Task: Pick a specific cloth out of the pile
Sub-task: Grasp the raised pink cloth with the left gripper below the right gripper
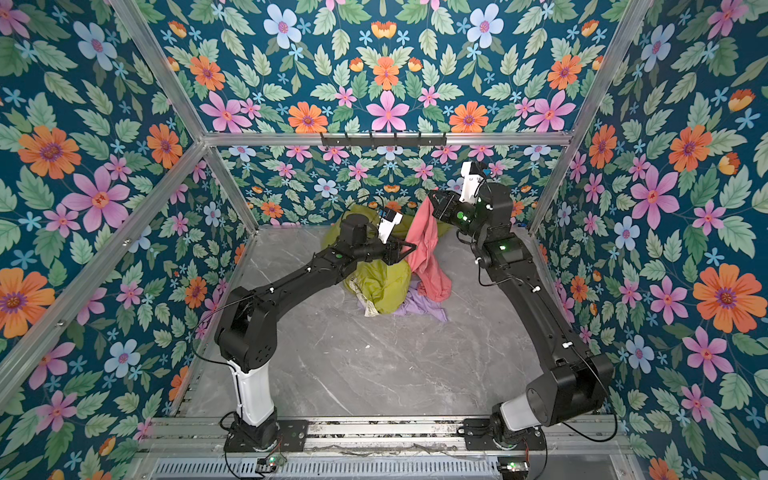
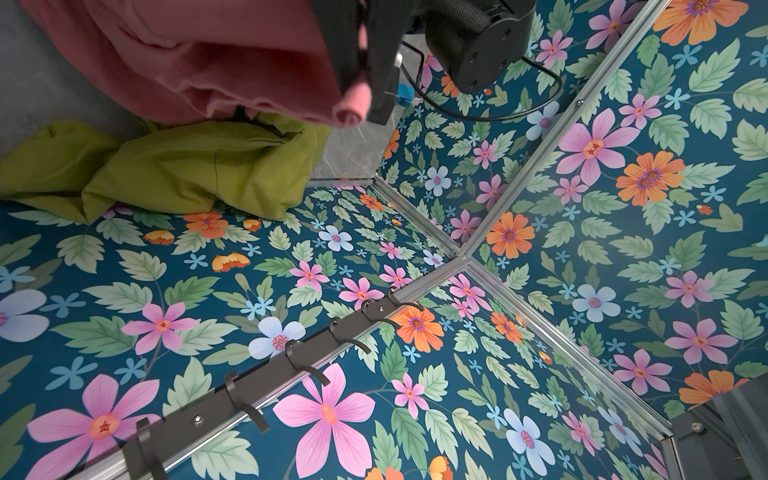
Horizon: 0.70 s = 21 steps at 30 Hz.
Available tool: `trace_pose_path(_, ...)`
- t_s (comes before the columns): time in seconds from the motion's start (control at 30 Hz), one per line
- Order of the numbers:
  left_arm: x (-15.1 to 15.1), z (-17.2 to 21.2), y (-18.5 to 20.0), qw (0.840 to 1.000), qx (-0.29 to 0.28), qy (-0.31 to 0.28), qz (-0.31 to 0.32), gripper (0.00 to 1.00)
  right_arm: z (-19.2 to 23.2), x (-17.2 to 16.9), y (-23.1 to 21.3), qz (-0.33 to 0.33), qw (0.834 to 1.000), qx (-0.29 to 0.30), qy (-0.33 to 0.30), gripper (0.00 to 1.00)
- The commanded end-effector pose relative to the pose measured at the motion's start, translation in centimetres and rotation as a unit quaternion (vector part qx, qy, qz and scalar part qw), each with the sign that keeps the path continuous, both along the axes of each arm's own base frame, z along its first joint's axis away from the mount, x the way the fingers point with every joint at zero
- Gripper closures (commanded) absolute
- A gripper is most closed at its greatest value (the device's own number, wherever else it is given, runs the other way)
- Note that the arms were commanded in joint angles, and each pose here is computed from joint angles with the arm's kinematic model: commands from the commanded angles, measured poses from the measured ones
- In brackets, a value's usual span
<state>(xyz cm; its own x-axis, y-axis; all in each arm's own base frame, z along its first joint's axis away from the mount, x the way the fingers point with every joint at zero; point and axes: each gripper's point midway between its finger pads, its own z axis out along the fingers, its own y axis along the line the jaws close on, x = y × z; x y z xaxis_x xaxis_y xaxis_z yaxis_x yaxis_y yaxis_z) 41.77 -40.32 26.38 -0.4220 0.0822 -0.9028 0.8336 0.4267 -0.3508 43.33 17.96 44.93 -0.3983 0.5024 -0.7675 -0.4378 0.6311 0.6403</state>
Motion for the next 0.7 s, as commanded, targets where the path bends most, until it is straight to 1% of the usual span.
trace_pose_path(0.0,-0.1,0.8,-0.3,1.000,-0.009,-0.008,-0.010,0.65,1.3,-0.3,0.0,-0.001,1.000,0.007,-0.021,1.00)
trace_pose_path(0.13,0.0,1.5,-0.3,1.000,-0.013,-0.016,-0.007,0.73,1.2,-0.2,-0.2,-0.004,1.000,0.003,-0.020,1.00)
trace_pose_path(0.23,-0.3,2.4,-0.4,0.999,-0.021,-0.028,-0.016,0.76,1.3,-0.4,-0.2,-0.005,1.000,0.001,-0.021,1.00)
trace_pose_path(0.47,-0.4,4.6,-0.3,0.998,-0.043,-0.054,-0.013,0.91,1.6,-0.7,-0.5,-0.011,1.000,-0.004,-0.027,1.00)
trace_pose_path(0.5,-0.3,5.0,-0.2,0.997,-0.048,-0.058,-0.011,0.92,1.6,-0.7,-0.5,-0.010,1.000,-0.004,-0.026,1.00)
trace_pose_path(0.57,0.0,5.9,0.0,0.996,-0.058,-0.065,0.003,0.92,1.7,-0.8,-0.6,-0.012,1.000,-0.004,-0.028,1.00)
trace_pose_path(0.67,-0.1,7.4,0.2,0.994,-0.075,-0.081,0.007,0.91,1.8,-1.0,-0.7,-0.013,1.000,-0.004,-0.028,1.00)
